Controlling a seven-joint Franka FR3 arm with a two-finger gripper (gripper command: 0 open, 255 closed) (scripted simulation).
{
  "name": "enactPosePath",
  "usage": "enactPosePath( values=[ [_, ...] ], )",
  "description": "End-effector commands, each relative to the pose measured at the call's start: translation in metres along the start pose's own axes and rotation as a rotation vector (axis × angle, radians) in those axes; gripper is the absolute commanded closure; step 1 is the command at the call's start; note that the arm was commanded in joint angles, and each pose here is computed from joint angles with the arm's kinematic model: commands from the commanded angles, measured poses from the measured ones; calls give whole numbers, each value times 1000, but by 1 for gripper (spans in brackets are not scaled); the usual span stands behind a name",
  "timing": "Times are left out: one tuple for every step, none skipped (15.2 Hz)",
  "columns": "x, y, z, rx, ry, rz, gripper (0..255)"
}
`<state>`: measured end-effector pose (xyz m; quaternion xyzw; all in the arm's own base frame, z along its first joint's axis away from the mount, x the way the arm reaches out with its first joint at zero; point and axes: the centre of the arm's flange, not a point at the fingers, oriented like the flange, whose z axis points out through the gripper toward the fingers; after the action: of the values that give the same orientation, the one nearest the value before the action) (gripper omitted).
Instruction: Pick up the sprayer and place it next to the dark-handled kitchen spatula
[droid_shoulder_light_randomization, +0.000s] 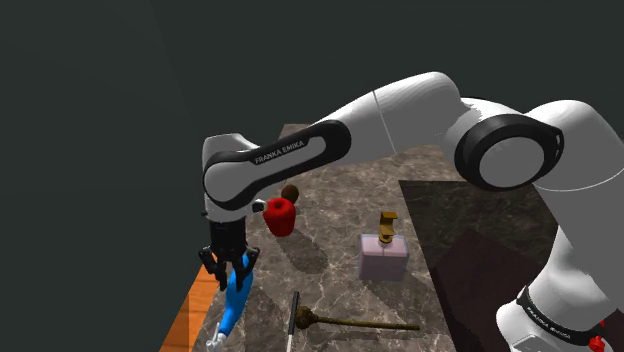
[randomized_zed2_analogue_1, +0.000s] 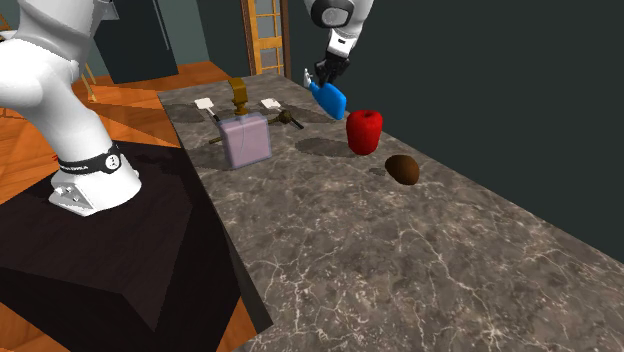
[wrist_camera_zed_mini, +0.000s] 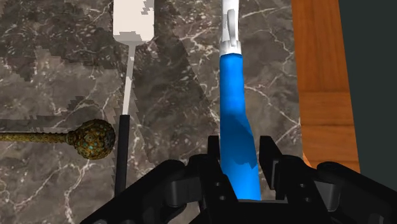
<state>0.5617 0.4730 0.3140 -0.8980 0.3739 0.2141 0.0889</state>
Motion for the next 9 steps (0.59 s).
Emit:
enactPosePath(
  values=[
    [0,0,3,1,0,0,255],
    [0,0,3,1,0,0,255],
    [0,0,3,1,0,0,255],
    [0,0,3,1,0,0,255],
    [0,0,3,1,0,0,255],
    [0,0,3,1,0,0,255],
    [0,0,3,1,0,0,0],
    [0,0,3,1,0,0,0],
    [0,0,3,1,0,0,0]
  ],
)
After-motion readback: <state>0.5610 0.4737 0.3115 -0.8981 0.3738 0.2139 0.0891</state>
